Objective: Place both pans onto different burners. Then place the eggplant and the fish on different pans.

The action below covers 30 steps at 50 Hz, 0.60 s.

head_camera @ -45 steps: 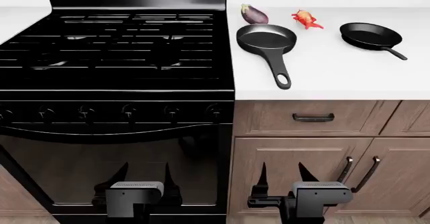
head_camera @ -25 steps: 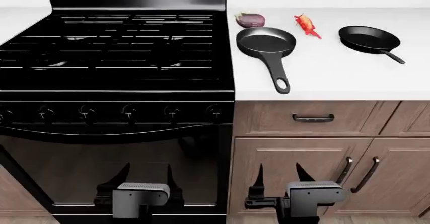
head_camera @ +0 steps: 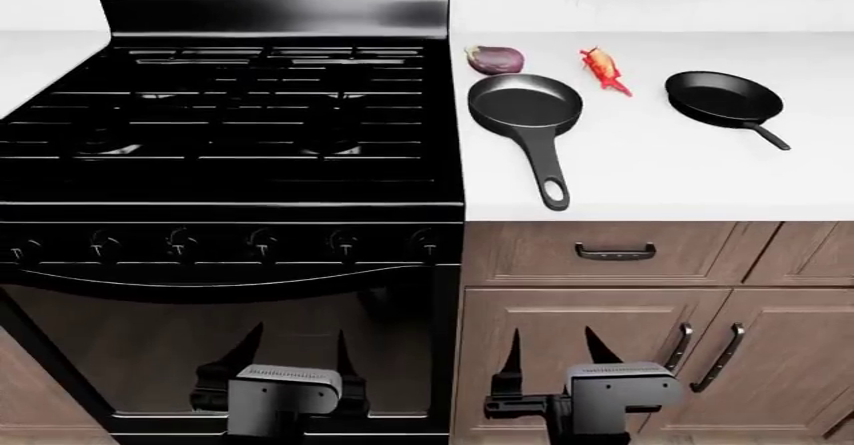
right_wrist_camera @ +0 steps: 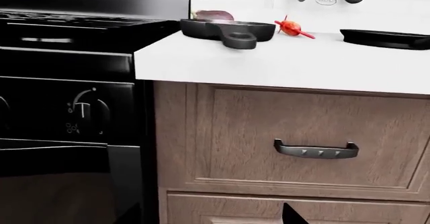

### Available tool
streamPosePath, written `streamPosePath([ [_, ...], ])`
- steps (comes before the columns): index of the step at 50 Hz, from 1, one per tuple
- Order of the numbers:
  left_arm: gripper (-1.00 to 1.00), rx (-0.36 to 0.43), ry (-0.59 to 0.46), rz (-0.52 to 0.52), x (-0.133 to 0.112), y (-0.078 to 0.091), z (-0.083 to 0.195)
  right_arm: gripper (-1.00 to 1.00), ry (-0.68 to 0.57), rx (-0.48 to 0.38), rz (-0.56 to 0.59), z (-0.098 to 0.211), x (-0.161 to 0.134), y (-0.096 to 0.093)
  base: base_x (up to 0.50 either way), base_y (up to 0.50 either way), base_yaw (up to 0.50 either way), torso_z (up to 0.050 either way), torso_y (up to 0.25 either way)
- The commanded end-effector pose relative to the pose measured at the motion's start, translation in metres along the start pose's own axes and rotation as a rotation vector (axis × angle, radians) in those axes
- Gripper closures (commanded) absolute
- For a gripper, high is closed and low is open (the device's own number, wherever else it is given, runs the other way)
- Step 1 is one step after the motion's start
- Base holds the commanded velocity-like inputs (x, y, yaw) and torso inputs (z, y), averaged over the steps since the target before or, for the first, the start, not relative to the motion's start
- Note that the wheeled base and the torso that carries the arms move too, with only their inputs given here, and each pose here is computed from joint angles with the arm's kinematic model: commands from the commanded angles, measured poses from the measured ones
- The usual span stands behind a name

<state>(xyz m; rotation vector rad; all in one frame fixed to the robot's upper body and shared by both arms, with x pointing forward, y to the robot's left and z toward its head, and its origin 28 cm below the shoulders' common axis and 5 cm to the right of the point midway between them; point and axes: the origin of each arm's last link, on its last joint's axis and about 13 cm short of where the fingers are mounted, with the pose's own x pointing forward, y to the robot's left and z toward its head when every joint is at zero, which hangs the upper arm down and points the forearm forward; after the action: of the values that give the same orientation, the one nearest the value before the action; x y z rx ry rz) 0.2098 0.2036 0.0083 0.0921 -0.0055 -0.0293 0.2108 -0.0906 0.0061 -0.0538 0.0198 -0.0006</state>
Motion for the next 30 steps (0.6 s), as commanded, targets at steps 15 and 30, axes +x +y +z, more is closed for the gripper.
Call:
streamPosePath([
  [15, -1.00, -0.020, -0.009, 0.001, 0.0003, 0.0009, 0.0021, -1.00, 0.014, 0.019, 0.018, -0.0008, 0.0001, 0.0010, 0.00, -0.01, 0.00, 0.043, 0.000],
  [30, -1.00, -0.015, -0.010, 0.006, -0.0004, 0.0001, 0.0001, -1.00, 0.029, 0.038, 0.021, -0.0046, -0.0004, 0.0012, 0.00, -0.50, 0.00, 0.000, 0.000],
])
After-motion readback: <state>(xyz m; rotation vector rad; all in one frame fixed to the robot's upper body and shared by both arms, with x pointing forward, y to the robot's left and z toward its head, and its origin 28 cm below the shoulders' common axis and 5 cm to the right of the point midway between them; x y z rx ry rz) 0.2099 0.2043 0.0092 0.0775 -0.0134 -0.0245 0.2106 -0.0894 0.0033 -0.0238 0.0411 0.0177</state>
